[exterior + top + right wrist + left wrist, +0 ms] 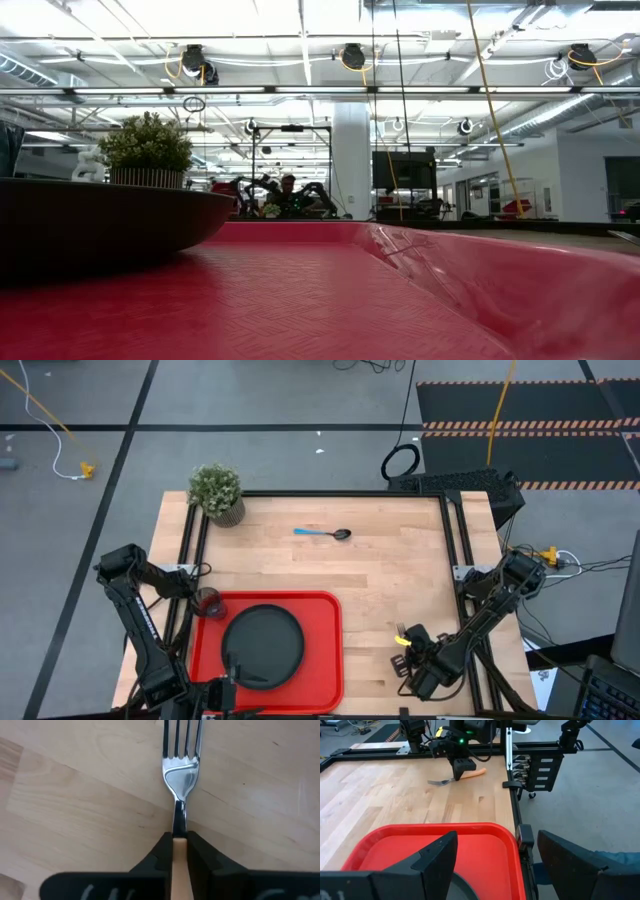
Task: Pick and place plate/cup/fork/spoon on tray
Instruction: Put the orange fork on the red serving tray on the right side of the black plate
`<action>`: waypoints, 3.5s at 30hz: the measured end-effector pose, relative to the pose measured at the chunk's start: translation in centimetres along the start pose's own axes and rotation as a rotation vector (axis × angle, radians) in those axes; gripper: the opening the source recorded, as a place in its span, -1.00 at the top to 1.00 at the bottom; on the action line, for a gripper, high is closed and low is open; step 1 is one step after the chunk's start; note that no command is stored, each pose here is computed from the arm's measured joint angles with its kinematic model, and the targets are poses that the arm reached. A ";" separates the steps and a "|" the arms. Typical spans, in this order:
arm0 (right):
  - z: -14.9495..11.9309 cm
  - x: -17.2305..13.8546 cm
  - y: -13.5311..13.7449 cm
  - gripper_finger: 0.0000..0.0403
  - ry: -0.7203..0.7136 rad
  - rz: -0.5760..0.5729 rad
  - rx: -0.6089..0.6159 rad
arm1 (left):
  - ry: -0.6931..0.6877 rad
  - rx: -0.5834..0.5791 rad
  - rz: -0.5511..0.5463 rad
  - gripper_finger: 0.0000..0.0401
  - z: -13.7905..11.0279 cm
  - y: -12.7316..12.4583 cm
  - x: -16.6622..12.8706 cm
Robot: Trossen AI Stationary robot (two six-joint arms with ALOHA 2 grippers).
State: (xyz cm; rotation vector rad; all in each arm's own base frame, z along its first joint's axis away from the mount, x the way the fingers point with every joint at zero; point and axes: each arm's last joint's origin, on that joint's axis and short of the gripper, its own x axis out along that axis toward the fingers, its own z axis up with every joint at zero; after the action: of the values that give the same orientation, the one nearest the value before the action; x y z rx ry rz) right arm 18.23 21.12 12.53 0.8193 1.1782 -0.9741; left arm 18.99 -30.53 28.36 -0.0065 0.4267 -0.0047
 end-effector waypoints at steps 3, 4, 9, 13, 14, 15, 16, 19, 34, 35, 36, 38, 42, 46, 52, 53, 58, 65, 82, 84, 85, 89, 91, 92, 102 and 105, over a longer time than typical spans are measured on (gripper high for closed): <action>0.1 -0.3 0.4 0.89 0.004 -0.001 0.017 | 0.000 0.000 0.000 -0.39 0.0 0.0 0.0; 0.2 -0.4 0.6 0.89 0.004 0.002 0.019 | 0.000 -0.001 0.000 -0.39 0.0 0.0 0.0; 0.5 -1.8 2.0 0.92 -0.028 0.040 -0.001 | -0.001 -0.003 -0.001 -0.39 0.0 0.0 0.0; 0.5 -2.8 3.6 0.89 -0.049 0.163 -0.030 | -0.002 -0.004 -0.002 -0.39 0.0 0.0 0.0; 0.6 -2.9 4.0 0.89 -0.071 0.200 -0.041 | -0.002 -0.004 -0.002 -0.39 0.0 0.0 0.0; 0.6 -2.9 4.3 0.88 -0.085 0.240 -0.058 | -0.002 -0.005 -0.002 -0.39 0.0 0.0 0.0; 0.7 -3.0 4.8 0.88 -0.103 0.284 -0.065 | -0.003 -0.007 -0.003 -0.39 0.1 0.0 0.0; 1.1 -3.2 5.8 0.88 -0.152 0.373 -0.081 | -0.005 -0.015 -0.004 -0.39 0.1 0.0 0.0; 3.7 -5.7 11.2 0.91 -0.376 0.876 0.118 | -0.008 -0.026 -0.003 -0.39 0.2 0.0 0.1; 4.0 -5.8 11.5 0.91 -0.391 0.903 0.155 | -0.009 -0.025 -0.003 -0.39 0.2 0.0 0.1; 4.3 -5.9 11.8 0.91 -0.411 0.921 0.182 | -0.010 -0.025 -0.003 -0.39 0.2 0.0 0.1; 4.8 -5.9 12.3 0.91 -0.461 0.951 0.226 | -0.010 -0.028 -0.002 -0.39 0.3 0.0 0.2; 5.2 -5.3 13.1 0.91 -0.549 0.977 0.268 | -0.016 -0.033 -0.005 -0.39 0.4 0.0 0.2; 5.3 -4.0 13.9 0.91 -0.579 0.989 0.309 | -0.016 -0.029 -0.006 -0.39 0.4 0.0 0.2; 5.6 -3.1 16.1 0.91 -0.563 0.974 0.304 | -0.016 -0.029 -0.006 -0.39 0.4 0.0 0.2; 5.7 -3.3 16.4 0.91 -0.558 0.966 0.293 | -0.016 -0.029 -0.006 -0.39 0.4 0.0 0.2; 7.1 -4.1 17.2 0.91 -0.561 0.862 0.244 | -0.016 -0.028 -0.006 -0.39 0.4 0.0 0.2; 8.6 -4.0 17.4 0.91 -0.516 0.793 0.216 | -0.017 -0.031 -0.006 -0.39 0.4 0.0 0.2; 9.1 -2.8 16.5 0.91 -0.454 0.687 0.246 | -0.019 -0.035 -0.009 -0.39 0.4 0.0 0.2; 9.1 -2.8 16.5 0.91 -0.454 0.685 0.245 | -0.019 -0.035 -0.009 -0.39 0.4 0.0 0.2; 9.1 -2.8 16.5 0.91 -0.455 0.685 0.246 | -0.019 -0.036 -0.009 -0.39 0.4 0.0 0.2; 9.1 -2.7 16.4 0.91 -0.450 0.677 0.254 | -0.019 -0.036 -0.009 -0.39 0.4 0.0 0.2; 9.1 -2.6 16.3 0.91 -0.448 0.671 0.262 | -0.019 -0.037 -0.009 -0.39 0.4 0.0 0.2; 9.1 -2.5 16.3 0.91 -0.446 0.672 0.268 | -0.019 -0.037 -0.009 -0.39 0.4 0.0 0.2; 8.4 -2.2 16.0 0.90 -0.454 0.694 0.292 | -0.019 -0.039 -0.009 -0.39 0.4 0.0 0.2; 8.3 -2.2 16.0 0.90 -0.453 0.699 0.303 | -0.019 -0.039 -0.009 -0.39 0.4 0.0 0.2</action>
State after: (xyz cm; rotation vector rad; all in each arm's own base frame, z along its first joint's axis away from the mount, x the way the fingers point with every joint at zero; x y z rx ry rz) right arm 35.82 19.92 16.74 1.0797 0.3047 -0.6950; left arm 19.36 -30.57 28.64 -0.0466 0.4073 -0.0049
